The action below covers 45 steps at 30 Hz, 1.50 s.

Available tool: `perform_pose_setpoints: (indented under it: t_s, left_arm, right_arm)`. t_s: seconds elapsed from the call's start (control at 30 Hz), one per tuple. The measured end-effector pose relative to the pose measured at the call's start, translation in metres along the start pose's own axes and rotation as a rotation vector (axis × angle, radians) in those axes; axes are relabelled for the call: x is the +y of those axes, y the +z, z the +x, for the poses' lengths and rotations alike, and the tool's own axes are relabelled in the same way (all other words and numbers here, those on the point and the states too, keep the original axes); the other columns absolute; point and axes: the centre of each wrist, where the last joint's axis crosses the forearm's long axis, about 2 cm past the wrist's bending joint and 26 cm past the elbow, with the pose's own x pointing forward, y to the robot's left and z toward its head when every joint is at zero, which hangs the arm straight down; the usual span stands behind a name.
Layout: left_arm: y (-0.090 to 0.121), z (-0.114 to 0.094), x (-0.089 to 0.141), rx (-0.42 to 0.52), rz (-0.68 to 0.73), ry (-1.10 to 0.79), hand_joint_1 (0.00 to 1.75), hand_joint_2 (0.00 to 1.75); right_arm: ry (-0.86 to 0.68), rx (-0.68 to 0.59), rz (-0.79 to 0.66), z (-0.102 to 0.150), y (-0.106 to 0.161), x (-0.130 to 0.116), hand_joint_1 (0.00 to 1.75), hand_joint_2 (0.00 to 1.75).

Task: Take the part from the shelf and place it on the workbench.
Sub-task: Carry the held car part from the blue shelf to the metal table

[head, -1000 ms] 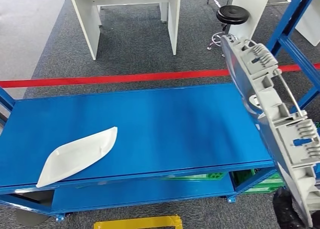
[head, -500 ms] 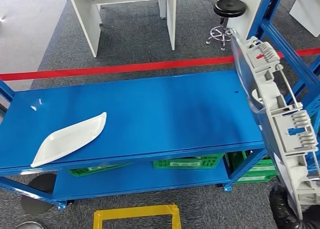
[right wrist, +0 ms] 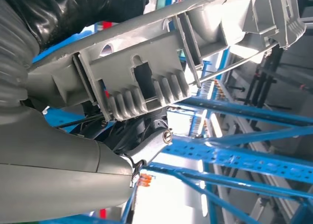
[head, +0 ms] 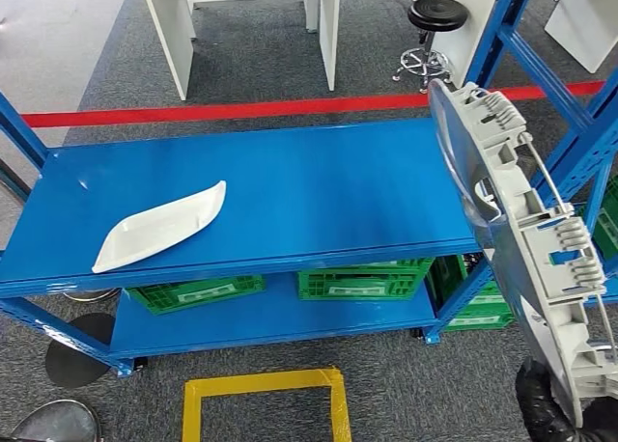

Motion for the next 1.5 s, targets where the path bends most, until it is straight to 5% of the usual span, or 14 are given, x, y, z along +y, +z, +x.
perform_pose_setpoints:
  t_s: [1.3, 1.5]
  left_arm:
    - [0.001, -0.004, -0.005, 0.022, -0.001, 0.000, 0.00, 1.75]
    - [0.001, -0.004, -0.005, -0.056, 0.020, 0.012, 0.00, 1.75]
  right_arm:
    - [-0.003, 0.030, 0.009, -0.002, 0.004, -0.007, 1.75, 1.75]
    - [0.009, 0.036, 0.010, -0.002, 0.006, -0.010, 1.75, 1.75]
